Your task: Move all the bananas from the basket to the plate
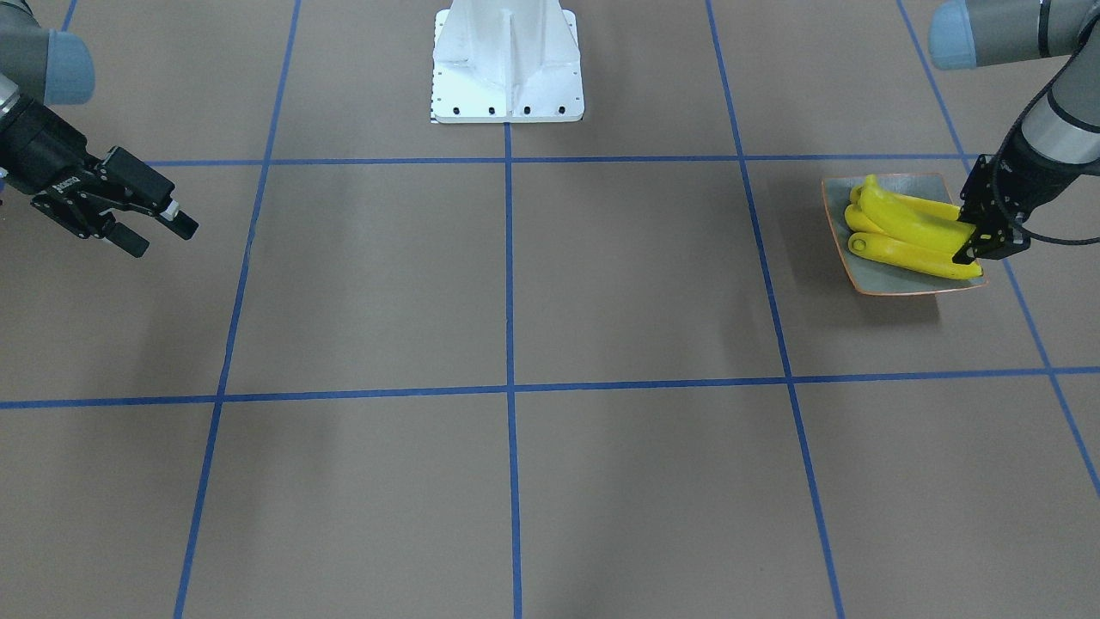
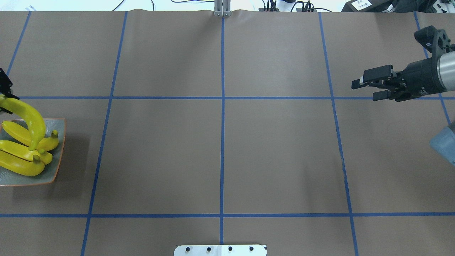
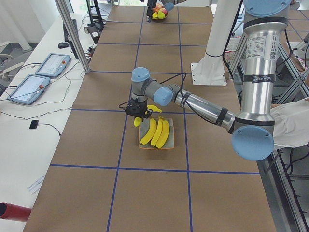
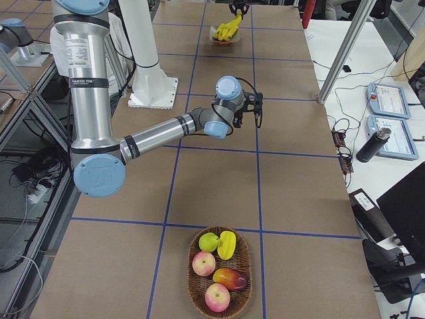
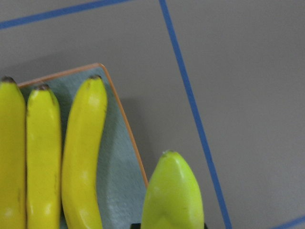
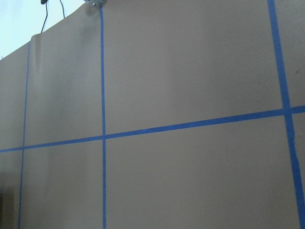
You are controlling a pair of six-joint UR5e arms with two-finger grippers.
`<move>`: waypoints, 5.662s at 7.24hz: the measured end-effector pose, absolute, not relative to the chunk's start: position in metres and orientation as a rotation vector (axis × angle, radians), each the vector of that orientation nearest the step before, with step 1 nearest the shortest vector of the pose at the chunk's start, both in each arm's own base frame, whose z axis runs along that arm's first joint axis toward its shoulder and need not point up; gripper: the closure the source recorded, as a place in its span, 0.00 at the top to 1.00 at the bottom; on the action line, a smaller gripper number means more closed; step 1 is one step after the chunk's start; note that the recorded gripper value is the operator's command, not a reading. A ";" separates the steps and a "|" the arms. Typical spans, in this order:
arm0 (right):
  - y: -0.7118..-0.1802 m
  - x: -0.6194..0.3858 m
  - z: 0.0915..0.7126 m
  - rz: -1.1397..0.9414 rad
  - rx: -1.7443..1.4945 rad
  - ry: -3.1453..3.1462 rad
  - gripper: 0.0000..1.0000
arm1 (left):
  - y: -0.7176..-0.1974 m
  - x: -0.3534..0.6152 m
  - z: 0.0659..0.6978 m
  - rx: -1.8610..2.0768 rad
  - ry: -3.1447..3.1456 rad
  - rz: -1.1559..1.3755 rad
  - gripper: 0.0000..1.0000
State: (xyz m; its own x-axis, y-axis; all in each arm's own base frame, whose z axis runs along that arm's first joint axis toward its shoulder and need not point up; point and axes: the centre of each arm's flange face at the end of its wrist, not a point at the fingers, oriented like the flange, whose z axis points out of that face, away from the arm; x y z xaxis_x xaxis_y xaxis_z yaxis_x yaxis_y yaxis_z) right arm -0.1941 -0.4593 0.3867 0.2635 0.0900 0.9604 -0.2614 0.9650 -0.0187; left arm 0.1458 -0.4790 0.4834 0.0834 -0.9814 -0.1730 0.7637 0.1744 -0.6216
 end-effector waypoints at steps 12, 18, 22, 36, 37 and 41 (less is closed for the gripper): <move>-0.453 -0.183 0.407 0.242 0.235 -1.233 1.00 | -0.469 0.200 0.545 -0.565 0.395 -1.575 0.00; -0.451 -0.182 0.408 0.244 0.234 -1.231 1.00 | -0.464 0.197 0.537 -0.555 0.451 -1.505 1.00; -0.454 -0.131 0.448 0.346 0.245 -1.165 1.00 | -0.498 0.135 0.470 -0.630 0.630 -1.534 1.00; -0.471 0.039 0.611 0.014 0.131 -0.762 1.00 | -0.477 -0.013 0.528 0.208 0.717 0.181 1.00; -0.476 0.038 0.607 0.020 0.110 -0.773 1.00 | -0.477 -0.015 0.537 0.198 0.717 0.188 1.00; -0.480 0.036 0.601 0.021 0.095 -0.789 1.00 | -0.477 -0.017 0.548 0.183 0.725 0.179 1.00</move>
State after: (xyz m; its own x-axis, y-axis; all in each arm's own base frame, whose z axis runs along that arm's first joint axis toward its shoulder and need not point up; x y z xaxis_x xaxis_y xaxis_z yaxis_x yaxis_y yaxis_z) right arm 0.0361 -0.4799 0.6009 0.7047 -0.0162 0.7093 -0.0546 0.9955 0.0769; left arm -0.0168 -0.4767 0.5475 0.7345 0.2256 -0.6400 -0.0989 0.9687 0.2278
